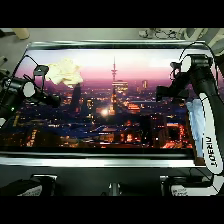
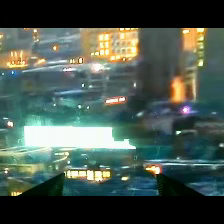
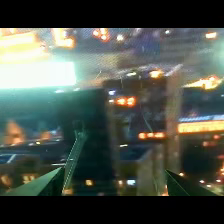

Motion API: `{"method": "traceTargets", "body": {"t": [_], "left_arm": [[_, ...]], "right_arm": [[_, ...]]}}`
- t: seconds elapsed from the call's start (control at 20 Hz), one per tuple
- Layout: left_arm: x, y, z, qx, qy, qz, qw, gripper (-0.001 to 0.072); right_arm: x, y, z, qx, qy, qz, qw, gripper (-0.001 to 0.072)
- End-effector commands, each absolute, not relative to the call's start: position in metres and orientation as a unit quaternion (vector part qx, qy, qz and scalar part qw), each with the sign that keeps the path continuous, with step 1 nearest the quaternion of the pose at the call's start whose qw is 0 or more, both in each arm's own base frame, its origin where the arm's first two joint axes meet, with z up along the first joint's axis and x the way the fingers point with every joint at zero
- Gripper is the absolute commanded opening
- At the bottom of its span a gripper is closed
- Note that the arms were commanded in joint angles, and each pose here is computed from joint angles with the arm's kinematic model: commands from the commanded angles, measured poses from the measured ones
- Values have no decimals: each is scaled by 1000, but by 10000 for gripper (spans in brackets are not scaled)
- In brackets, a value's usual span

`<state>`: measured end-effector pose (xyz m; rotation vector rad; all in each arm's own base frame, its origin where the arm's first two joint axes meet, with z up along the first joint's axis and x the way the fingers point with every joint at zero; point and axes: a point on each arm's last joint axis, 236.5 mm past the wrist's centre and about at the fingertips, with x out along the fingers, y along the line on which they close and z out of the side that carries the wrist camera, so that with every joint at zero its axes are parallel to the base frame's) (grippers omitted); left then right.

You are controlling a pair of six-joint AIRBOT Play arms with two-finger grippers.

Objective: Fold the shirts.

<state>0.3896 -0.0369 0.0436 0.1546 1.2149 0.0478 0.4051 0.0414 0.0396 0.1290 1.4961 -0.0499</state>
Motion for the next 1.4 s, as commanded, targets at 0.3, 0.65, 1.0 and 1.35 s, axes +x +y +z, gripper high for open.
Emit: {"method": "traceTargets", "body": {"t": [0.3,0.65,1.0,1.35], "left_arm": [[390,-37,44,73,570,22,818,709],[390,-37,44,73,570,22,818,709],[390,-38,42,60,571,30,818,709],[497,-71,58,-24,422,-7,906,710]], "right_arm": [[405,42,40,59,680,-22,731,694],[405,42,40,58,680,-23,731,694],[412,43,40,62,669,-22,740,693],[428,45,43,68,644,-17,762,691]]}}
